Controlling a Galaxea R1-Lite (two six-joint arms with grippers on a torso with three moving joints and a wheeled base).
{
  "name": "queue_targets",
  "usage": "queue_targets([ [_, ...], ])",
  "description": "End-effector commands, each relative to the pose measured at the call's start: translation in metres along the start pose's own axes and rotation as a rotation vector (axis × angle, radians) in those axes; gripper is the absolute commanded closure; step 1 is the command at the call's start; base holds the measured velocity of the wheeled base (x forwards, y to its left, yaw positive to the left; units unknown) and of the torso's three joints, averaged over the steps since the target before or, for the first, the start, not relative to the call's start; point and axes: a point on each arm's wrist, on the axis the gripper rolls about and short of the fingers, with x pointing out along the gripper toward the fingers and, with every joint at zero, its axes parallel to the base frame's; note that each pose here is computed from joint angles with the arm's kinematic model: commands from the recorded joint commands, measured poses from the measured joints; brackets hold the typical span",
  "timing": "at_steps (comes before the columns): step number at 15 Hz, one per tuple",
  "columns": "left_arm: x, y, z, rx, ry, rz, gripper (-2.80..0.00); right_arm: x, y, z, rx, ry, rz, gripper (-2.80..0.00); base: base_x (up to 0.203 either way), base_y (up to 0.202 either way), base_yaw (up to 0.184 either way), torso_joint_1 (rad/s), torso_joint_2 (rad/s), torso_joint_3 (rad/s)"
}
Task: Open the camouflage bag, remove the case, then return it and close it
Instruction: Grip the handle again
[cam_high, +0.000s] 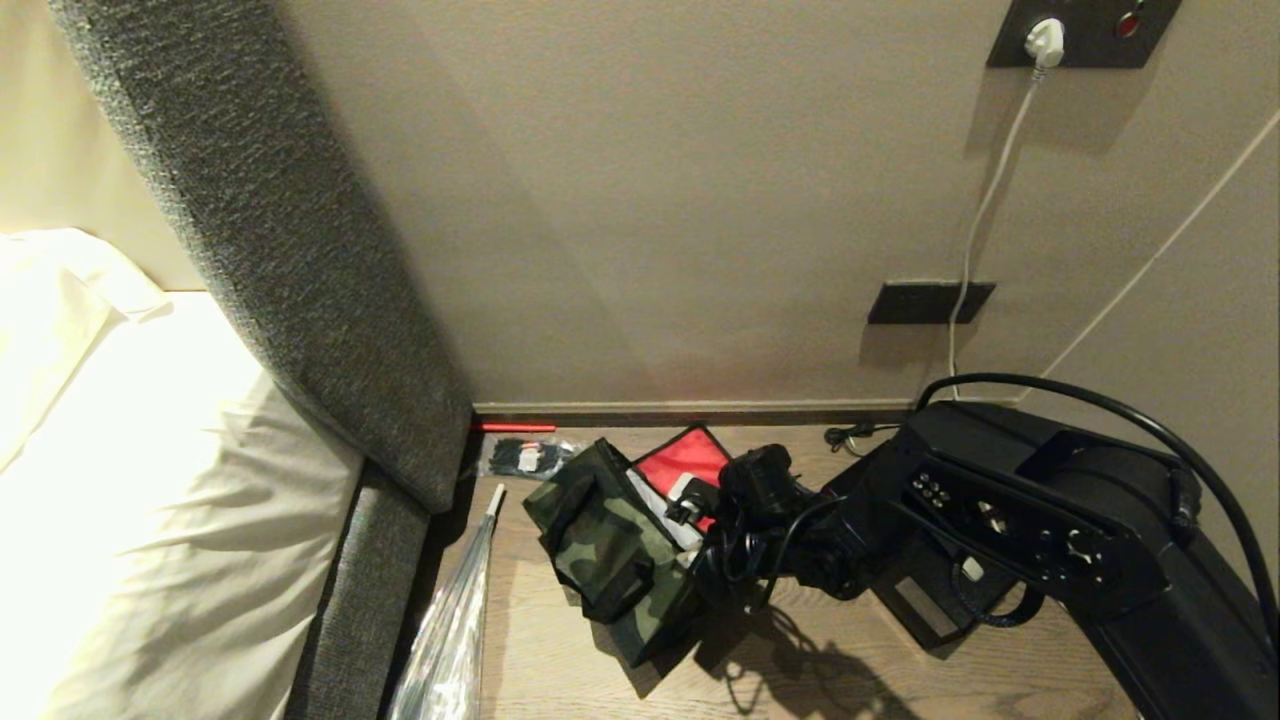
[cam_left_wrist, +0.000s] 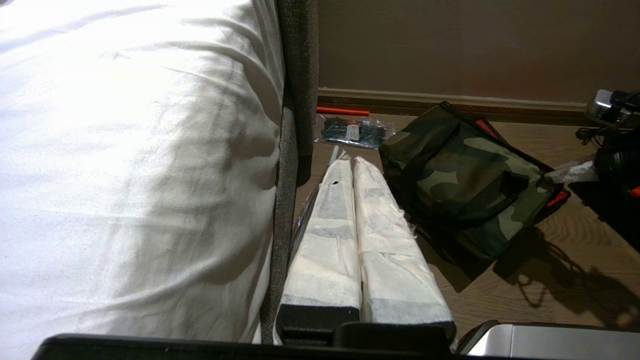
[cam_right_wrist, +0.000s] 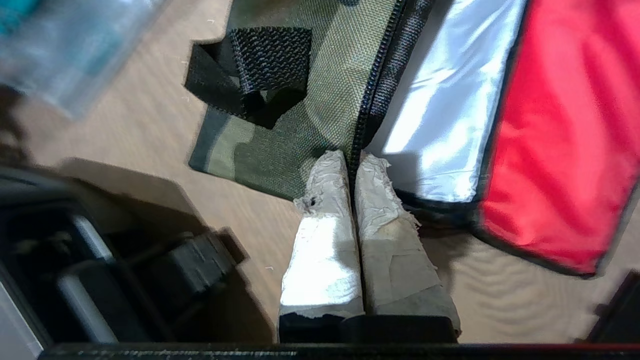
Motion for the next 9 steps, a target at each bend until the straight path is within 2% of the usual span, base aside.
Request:
queue_targets([
  [1,0.0002,0.0000,-0.0004,0.000,0.004,0.001,0.00,-0.0010,-0.0003,-0.0009,0.049,-0.004,-0.016,0.00,0.000,0.000,0.000,0.000,0.00,0.000],
  [2,0.0003,0.0000,-0.0007,0.000,0.005,0.001,0.00,-0.0013,-0.0002,-0.0021,0.058,0.012,-0.032,-2.80,0.000,0.000,0.000,0.000,0.00,0.000],
  [4,0.0002,0.0000,-0.0004,0.000,0.004,0.001,0.00,-0.0038,-0.0003,-0.0033,0.096,0.041,-0.074,-2.80,0.000,0.000,0.000,0.000,0.00,0.000],
  [9,0.0002,0.0000,-0.0004,0.000,0.004,0.001,0.00,-0.0089,0.0004,-0.0033,0.146,0.056,-0.093,-2.80,0.000,0.000,0.000,0.000,0.00,0.000],
])
